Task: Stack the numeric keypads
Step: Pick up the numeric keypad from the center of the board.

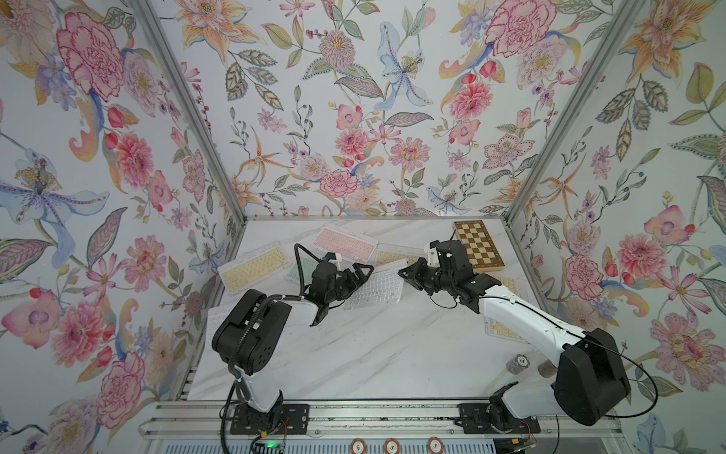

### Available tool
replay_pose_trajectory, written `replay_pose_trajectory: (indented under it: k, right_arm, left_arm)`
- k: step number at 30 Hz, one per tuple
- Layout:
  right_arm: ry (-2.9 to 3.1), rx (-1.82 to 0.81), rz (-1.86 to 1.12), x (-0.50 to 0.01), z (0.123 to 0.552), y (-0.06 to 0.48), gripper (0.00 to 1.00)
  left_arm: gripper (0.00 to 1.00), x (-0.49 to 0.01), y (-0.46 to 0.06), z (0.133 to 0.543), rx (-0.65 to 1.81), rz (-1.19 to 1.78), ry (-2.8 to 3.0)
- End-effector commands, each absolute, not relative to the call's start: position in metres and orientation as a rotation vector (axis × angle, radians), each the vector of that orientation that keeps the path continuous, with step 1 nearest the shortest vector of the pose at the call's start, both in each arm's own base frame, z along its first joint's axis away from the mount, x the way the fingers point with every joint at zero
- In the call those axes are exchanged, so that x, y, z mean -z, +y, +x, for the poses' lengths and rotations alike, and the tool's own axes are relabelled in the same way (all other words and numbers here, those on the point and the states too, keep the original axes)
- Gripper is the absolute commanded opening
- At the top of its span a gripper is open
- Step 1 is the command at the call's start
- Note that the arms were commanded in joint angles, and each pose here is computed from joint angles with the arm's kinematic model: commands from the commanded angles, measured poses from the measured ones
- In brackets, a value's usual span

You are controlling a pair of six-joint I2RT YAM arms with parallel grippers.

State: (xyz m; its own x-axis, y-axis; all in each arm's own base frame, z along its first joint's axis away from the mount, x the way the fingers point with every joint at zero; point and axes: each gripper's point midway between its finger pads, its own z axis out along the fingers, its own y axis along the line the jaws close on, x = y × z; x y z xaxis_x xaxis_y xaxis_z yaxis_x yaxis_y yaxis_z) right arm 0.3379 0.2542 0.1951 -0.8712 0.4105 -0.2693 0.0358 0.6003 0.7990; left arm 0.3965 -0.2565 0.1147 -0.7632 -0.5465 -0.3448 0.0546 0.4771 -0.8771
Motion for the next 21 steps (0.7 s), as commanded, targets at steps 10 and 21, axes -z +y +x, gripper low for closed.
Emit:
replay_pose_trajectory:
  k: [10,21]
  right_arm:
    - [2.201,-1.177,0.119,-0.243,0.378,0.169,0.00]
    - [2.101,-1.293,0.167,-0.227,0.435,0.124,0.00]
  left_arm:
    - [0.99,-0.168,-0.265,0.441,1.119,-0.170,2.132]
    - [0.99,-0.160,-0.290,0.495,1.058,-0.084,2.146]
